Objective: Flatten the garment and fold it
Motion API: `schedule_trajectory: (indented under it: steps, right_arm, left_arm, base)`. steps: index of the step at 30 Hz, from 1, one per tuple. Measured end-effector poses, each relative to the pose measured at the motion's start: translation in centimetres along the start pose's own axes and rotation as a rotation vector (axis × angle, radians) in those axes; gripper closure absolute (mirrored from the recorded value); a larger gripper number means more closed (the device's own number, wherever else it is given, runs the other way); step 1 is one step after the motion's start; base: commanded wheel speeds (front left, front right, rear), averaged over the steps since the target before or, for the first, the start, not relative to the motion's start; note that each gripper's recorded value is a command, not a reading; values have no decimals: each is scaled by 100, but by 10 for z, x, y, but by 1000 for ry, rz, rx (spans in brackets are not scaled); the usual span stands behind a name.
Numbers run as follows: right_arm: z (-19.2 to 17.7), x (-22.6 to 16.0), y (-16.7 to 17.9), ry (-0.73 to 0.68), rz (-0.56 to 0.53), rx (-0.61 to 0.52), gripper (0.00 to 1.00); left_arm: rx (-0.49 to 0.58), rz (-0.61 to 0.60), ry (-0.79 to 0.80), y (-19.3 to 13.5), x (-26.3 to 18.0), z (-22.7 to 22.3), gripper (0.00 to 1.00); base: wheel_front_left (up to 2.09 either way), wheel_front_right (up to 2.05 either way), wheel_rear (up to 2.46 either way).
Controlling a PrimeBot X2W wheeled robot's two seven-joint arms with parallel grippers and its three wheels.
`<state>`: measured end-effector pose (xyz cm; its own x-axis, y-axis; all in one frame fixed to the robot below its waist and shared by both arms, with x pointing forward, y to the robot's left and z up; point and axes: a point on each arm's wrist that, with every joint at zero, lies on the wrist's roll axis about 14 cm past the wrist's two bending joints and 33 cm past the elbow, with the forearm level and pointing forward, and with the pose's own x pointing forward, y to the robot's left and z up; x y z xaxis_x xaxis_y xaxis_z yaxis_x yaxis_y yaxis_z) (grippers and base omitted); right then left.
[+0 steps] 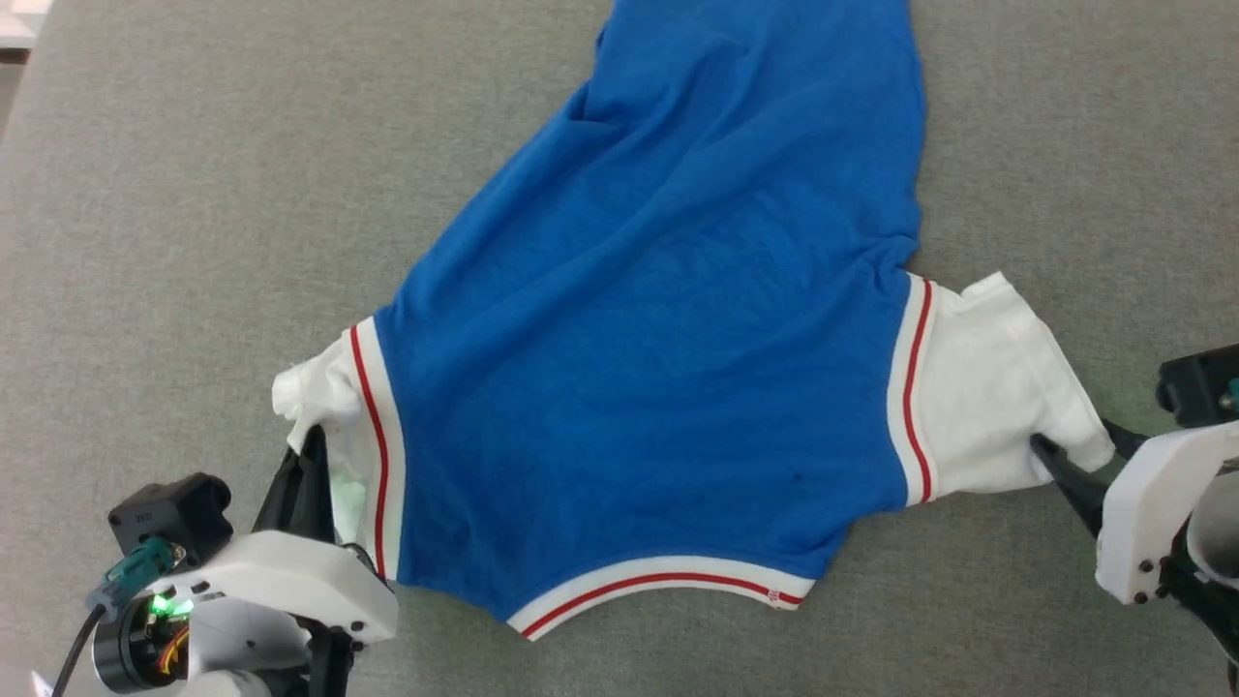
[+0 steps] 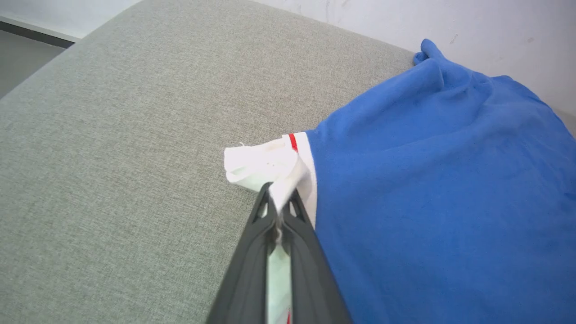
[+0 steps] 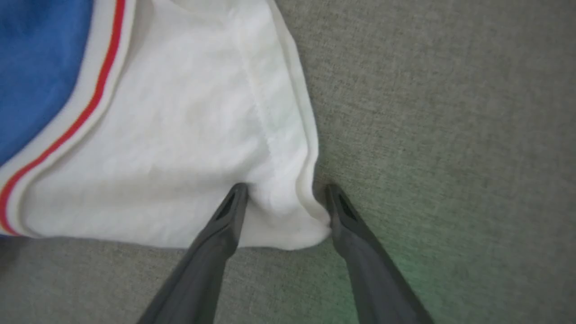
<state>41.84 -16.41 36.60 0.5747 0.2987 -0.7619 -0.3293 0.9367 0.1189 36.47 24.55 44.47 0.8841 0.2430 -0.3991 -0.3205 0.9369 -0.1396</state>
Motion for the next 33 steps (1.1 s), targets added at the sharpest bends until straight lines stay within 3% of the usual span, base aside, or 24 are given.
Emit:
schedule_trajectory:
  steps: [1,7,12,16,25,29,33]
  right_arm:
    - [2,0,0,-6,6,29,100]
    - [29,-8,7,-169,12,133,100]
    - [82,-39,12,-450,8,214,100]
    - [141,-84,22,-706,42,250,100]
    - [266,-228,49,-1182,100,108,100]
    - [301,-280,54,-1284,78,35,100]
    - [319,-308,45,-1304,21,17,100]
  left_arm:
    - [0,1,-2,1,0,1,100]
    - [-68,-61,-44,-15,-5,15,100]
    - [-201,-189,-120,-50,-13,43,100]
    - [-276,-314,-244,-78,-24,91,100]
    - [-372,-560,-585,-130,-65,250,100]
    - [-352,-633,-644,-158,-80,304,100]
    - [-320,-651,-616,-182,-80,332,100]
  base:
    - [0,0,0]
    - [0,0,0]
    - [0,0,0]
    - [0,0,0]
    - [0,0,0]
    - [0,0,0]
    - [0,0,0]
